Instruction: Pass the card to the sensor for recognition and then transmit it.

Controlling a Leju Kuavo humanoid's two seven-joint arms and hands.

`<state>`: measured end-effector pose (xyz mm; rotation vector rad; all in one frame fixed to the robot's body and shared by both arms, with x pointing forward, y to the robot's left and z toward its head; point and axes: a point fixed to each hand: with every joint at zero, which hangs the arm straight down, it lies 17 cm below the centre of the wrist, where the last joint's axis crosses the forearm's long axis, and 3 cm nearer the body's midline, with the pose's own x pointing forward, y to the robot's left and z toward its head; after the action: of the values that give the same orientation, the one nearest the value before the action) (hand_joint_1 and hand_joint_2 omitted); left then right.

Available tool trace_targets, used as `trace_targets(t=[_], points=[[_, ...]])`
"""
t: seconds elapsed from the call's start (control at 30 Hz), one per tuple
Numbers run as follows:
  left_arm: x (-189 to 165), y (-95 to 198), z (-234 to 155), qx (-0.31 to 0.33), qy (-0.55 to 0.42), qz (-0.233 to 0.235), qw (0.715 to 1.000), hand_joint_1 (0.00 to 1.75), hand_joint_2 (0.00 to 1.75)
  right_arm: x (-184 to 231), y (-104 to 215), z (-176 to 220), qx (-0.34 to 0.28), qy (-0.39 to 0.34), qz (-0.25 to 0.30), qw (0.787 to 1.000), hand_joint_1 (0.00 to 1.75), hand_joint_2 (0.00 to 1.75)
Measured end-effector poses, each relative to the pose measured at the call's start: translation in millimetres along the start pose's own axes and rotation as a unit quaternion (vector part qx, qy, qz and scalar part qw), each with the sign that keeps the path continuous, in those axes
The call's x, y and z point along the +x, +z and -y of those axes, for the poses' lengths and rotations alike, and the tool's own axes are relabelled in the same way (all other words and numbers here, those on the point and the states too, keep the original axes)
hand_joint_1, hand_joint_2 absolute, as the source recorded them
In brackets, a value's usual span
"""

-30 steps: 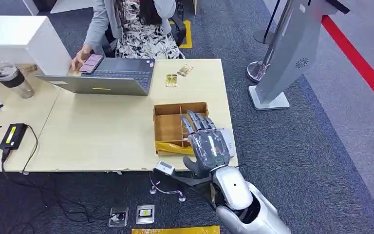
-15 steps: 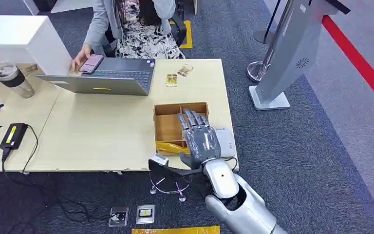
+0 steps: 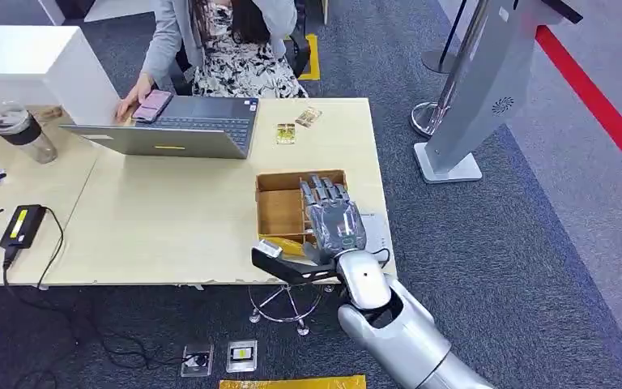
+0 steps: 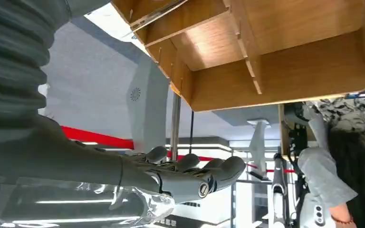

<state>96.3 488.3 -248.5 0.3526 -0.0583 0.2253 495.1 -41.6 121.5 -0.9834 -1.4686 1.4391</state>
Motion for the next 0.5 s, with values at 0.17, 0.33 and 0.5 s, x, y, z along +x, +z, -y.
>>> trace_targets(t=[0.17,0.33,0.5], points=[[0,0,0,0.001,0.000,0.001,1.000,0.00,0.00,-3,-4,-1,0.003,0.001,-0.003,1.000,0.00,1.75],[0,0,0,-0.001,-0.001,0.001,1.000,0.00,0.00,-11,-7,-8,0.012,0.003,-0.010,1.000,0.00,1.75],[0,0,1,-0.001,-0.001,0.001,1.000,0.00,0.00,-22,-10,-14,0.020,0.005,-0.020,1.000,0.00,1.75]])
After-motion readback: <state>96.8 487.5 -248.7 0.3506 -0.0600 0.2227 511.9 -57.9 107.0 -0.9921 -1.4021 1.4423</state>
